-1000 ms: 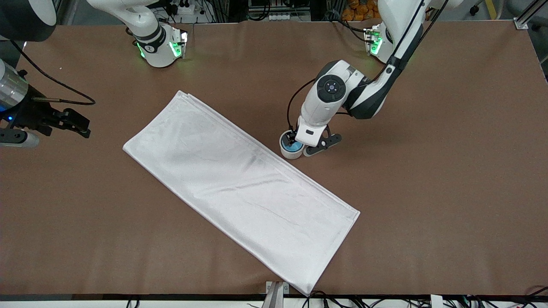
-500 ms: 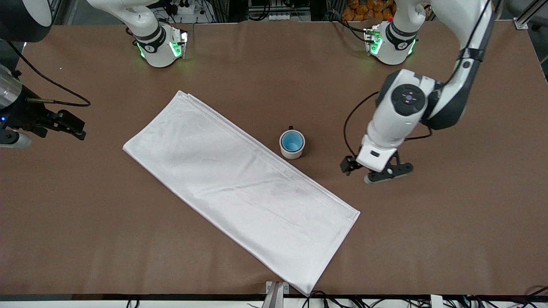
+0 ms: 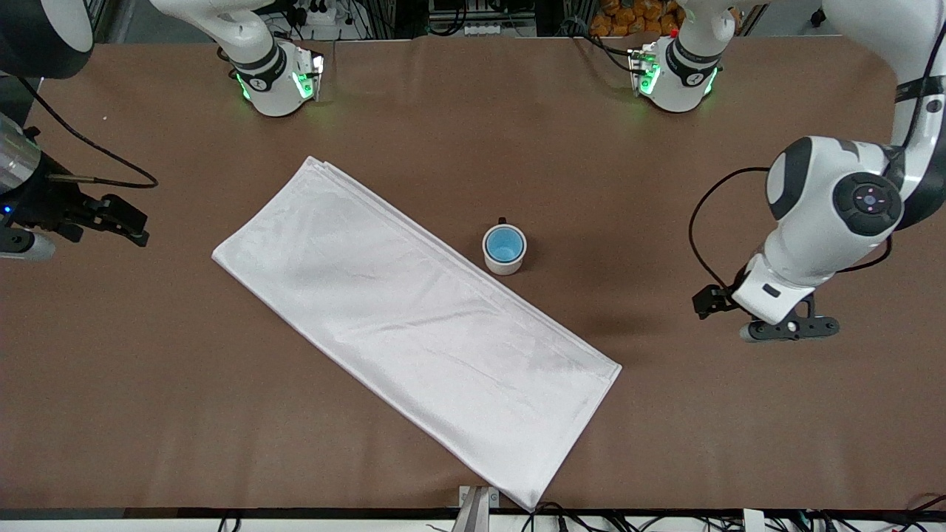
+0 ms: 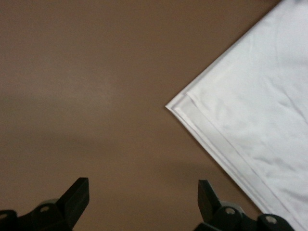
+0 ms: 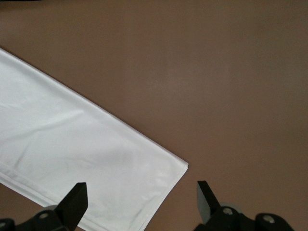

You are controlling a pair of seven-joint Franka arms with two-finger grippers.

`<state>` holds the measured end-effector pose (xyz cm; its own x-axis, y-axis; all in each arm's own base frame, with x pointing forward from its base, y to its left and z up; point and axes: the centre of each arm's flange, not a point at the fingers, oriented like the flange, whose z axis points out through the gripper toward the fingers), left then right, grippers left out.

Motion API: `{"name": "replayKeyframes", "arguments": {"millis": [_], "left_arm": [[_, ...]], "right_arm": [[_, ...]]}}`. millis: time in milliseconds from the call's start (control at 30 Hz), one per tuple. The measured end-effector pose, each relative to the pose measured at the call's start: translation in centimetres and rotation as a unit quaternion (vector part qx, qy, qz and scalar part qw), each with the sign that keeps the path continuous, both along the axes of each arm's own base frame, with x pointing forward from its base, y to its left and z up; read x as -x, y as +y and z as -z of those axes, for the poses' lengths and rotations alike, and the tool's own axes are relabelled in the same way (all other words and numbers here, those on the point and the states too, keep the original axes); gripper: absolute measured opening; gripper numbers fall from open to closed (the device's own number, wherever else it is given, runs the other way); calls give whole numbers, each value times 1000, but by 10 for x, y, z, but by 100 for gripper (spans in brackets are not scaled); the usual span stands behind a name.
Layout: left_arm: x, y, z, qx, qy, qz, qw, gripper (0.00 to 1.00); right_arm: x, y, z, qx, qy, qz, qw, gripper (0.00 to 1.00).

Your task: Place blue cup into white mug on table

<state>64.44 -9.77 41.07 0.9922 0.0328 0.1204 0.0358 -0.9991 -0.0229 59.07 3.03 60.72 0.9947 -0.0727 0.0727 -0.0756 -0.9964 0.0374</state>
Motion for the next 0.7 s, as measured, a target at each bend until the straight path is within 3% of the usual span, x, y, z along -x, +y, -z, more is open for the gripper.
{"name": "replayKeyframes", "arguments": {"millis": [300,700], "left_arm": [[0,75,-70,-4,13,-27,1000,100],[30,65,-129,-3,61,-19,998,100]], "right_arm": [[1,-1,5,0,2,0,1000,100],[5,-3,4,-1,1,2,1000,100]]}}
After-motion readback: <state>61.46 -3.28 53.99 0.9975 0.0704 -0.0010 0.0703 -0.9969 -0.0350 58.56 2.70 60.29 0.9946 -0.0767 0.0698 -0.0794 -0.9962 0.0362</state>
